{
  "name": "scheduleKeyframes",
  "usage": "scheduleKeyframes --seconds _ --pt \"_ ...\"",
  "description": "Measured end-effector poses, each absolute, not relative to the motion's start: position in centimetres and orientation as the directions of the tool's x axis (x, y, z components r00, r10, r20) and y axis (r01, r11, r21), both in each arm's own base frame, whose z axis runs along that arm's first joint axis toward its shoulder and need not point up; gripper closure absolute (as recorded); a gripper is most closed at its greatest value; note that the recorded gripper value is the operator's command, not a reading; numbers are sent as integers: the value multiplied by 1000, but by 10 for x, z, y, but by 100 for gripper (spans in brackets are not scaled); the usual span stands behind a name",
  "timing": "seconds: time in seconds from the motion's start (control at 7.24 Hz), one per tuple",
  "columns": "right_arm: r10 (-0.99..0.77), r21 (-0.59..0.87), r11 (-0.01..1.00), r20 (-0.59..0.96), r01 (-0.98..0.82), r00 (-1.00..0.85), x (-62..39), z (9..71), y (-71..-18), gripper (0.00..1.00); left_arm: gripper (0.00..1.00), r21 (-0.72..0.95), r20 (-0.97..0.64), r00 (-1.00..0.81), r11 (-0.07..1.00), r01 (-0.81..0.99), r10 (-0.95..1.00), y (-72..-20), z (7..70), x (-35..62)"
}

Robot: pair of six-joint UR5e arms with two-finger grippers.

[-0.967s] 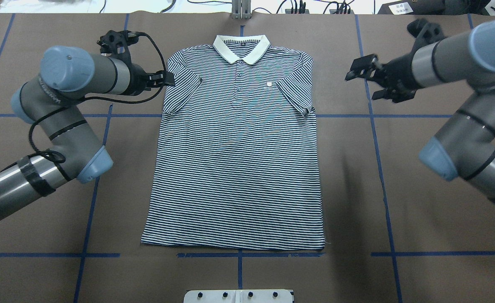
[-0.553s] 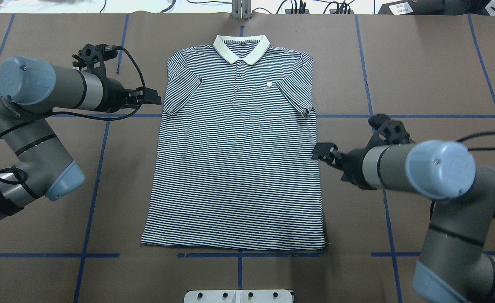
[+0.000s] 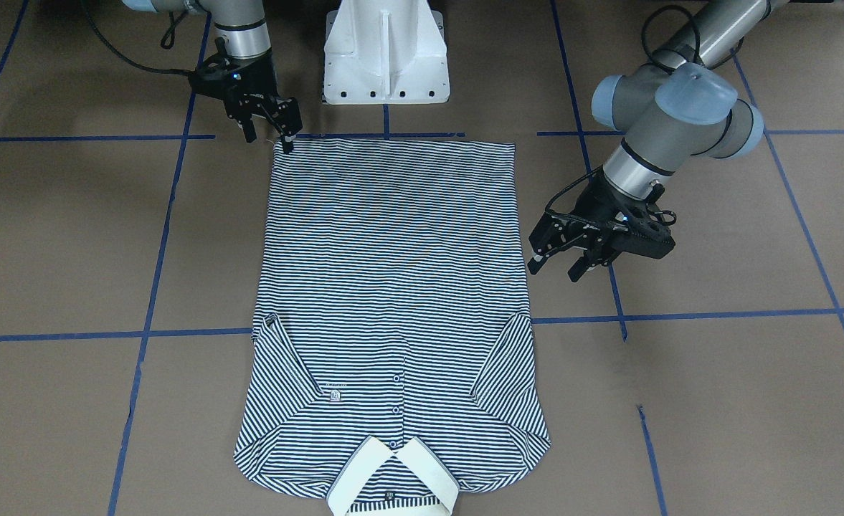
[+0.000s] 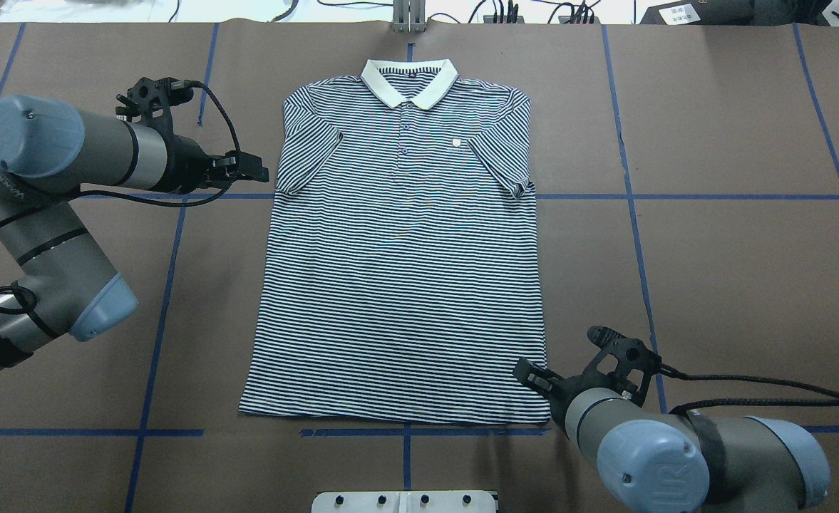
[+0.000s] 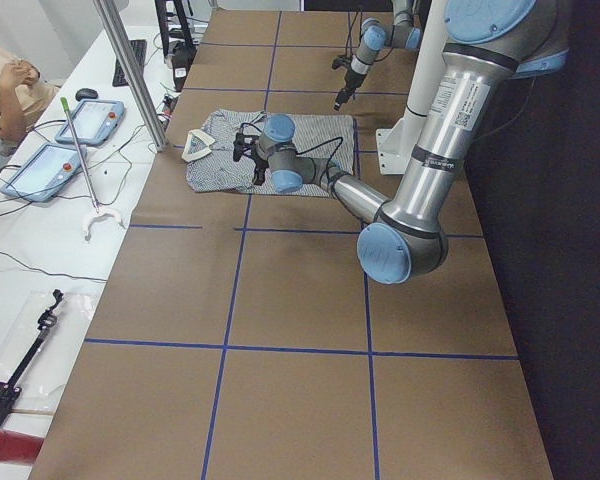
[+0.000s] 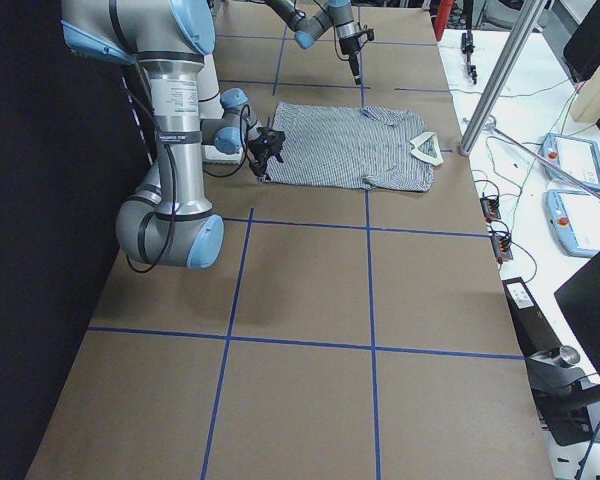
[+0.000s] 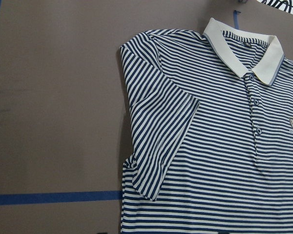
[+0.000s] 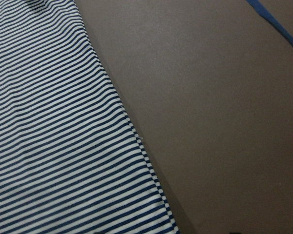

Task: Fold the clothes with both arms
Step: 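Move the right gripper to the nearest hem corner while the left gripper holds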

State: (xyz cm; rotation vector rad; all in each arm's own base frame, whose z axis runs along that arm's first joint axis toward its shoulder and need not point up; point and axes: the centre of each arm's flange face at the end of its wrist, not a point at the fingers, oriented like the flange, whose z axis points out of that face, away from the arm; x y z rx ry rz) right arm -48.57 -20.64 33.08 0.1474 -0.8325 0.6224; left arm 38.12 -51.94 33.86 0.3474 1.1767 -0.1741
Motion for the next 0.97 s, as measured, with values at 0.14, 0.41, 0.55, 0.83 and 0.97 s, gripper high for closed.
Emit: scheduleKeyframes --seconds 0.14,0.41,0.55,0.83,0.97 --pt "463 -115 814 721 -570 515 -494 334 -196 16 20 173 -925 376 933 314 45 -519 338 381" --pt "473 -126 812 714 -570 517 -509 336 -185 23 19 171 -926 374 933 317 43 -519 338 381" --pt "475 -126 812 711 -570 518 -512 337 -184 41 17 172 -926 374 932 318 43 -519 338 381" --pt "476 -124 812 708 -571 522 -515 339 -183 52 17 173 -926 375 932 318 43 -519 339 381" --pt "476 -122 811 706 -572 525 -515 341 -183 70 17 173 -925 376 932 319 43 -519 339 381"
